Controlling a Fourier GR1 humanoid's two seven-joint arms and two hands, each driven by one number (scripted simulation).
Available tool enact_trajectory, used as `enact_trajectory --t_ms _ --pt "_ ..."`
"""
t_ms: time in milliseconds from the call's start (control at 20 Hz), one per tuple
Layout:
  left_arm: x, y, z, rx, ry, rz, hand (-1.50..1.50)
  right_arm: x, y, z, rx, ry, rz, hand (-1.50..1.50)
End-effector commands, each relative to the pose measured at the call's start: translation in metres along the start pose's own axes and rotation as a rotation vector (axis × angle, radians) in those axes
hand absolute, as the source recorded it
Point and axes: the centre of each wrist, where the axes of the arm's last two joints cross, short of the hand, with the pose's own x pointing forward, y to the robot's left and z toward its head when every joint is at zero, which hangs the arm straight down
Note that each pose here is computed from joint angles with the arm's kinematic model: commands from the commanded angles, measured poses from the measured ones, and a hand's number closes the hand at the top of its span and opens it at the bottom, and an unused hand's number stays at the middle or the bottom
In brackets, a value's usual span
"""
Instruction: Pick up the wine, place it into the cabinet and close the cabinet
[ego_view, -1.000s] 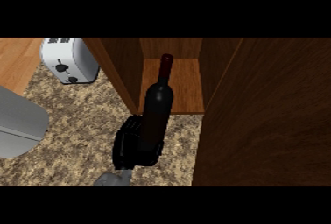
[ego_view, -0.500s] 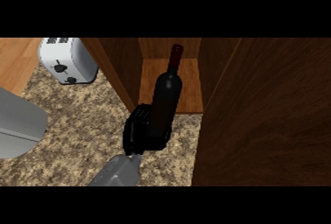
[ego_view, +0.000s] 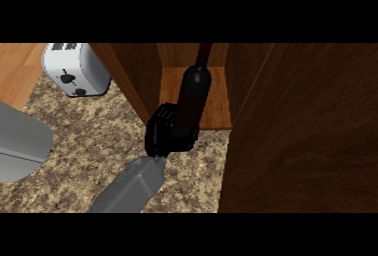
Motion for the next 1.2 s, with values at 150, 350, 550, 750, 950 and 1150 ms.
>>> enact_trajectory --t_ms 150,350,550,750,950,1150 --pt "0.015 -0.008 -0.03 0.041 -0.006 0.002 1.5 -0.002 -0.001 0.003 -0.009 0.009 -0.003 -1.5" --pt "0.025 -0.013 -0.05 0.042 -0.017 0.022 1.5 -0.007 -0.016 0.006 -0.018 -0.017 -0.012 -1.5" --pt "0.034 -0.022 -0.068 0.064 -0.043 -0.002 1.5 0.001 -0.006 0.002 0.008 -0.015 -0.001 -1.5" --pt "0.036 -0.028 -0.068 0.07 -0.026 -0.013 1.5 -0.007 0.004 0.007 -0.009 -0.013 0.0 -1.5" --pt "0.048 -0.045 -0.083 0.072 -0.025 -0.021 1.5 -0.007 0.006 0.005 0.019 0.002 -0.009 -1.5" --pt "0.048 -0.033 -0.09 0.093 0.01 -0.058 1.5 -0.009 0.005 0.0 0.026 -0.025 -0.002 -1.5"
